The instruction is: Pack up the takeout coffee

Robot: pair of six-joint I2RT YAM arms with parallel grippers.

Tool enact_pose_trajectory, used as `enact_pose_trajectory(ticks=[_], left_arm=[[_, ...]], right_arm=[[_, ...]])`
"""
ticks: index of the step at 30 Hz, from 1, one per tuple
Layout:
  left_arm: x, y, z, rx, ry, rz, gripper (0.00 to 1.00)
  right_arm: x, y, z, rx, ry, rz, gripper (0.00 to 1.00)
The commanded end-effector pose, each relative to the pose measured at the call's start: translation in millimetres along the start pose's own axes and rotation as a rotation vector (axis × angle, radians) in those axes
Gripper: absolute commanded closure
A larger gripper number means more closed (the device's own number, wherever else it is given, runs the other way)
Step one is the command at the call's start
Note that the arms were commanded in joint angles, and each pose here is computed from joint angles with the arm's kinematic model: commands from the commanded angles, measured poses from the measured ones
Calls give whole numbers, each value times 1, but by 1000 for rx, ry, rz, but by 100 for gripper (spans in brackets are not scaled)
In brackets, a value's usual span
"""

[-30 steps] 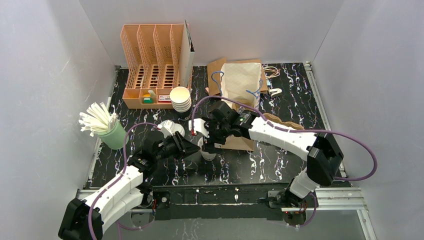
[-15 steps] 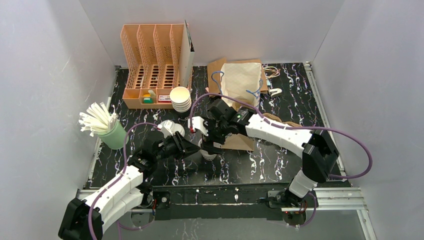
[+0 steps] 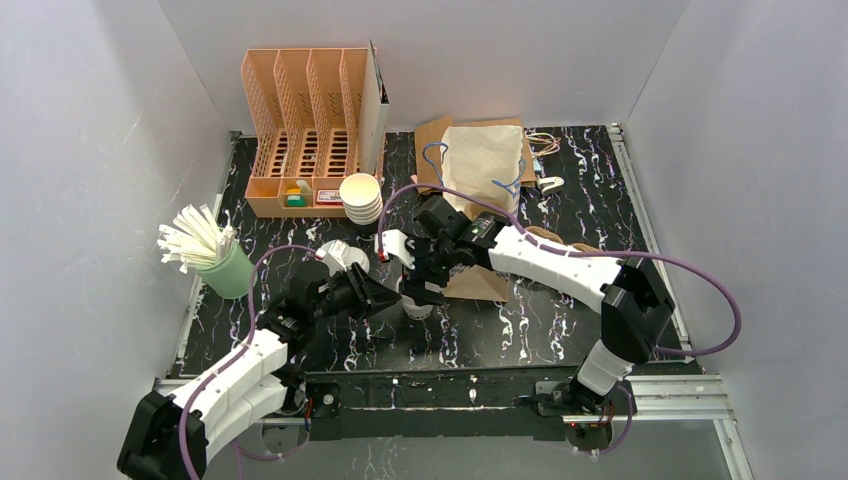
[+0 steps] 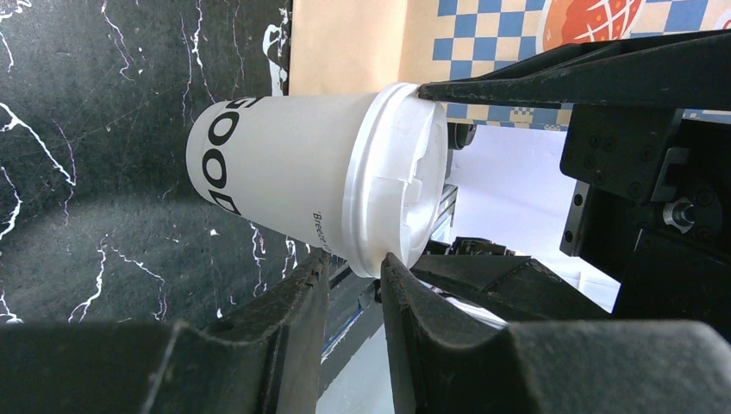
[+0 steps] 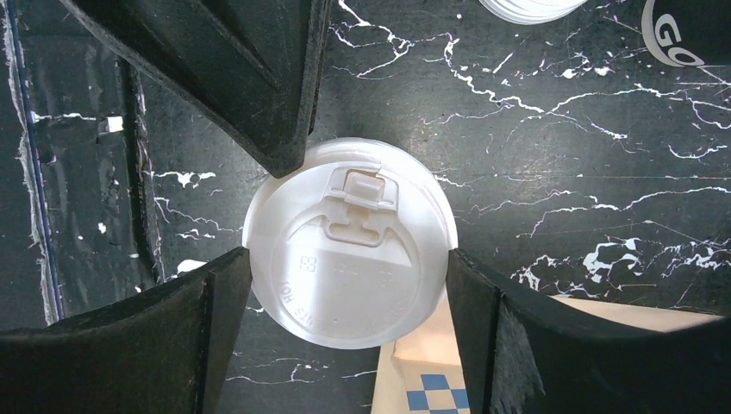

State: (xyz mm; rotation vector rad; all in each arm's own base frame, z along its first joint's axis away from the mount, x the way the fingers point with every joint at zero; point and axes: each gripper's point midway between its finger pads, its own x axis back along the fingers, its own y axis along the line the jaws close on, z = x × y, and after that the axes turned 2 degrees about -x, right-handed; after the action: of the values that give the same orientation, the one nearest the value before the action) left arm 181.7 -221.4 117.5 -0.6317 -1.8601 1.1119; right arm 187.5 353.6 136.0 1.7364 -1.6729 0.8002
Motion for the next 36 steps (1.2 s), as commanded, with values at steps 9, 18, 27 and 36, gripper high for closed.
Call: enact_pose_trajectory(ticks=[9,18,27,36], left_arm=[[-4,0,1,-19,15,19,72],[-2,16,5,-36,22,-50,76],[-2,33,13,-32,50,-98,77],[3,29,13,-51,58,-110,76]], right_arm=[[-10,4,17,-62,73,-44,15],[-16,17,30,-117,130,-115,15],[-18,24,41,-195,200,-137,18],[-14,30,38,-161,196,-89,15]])
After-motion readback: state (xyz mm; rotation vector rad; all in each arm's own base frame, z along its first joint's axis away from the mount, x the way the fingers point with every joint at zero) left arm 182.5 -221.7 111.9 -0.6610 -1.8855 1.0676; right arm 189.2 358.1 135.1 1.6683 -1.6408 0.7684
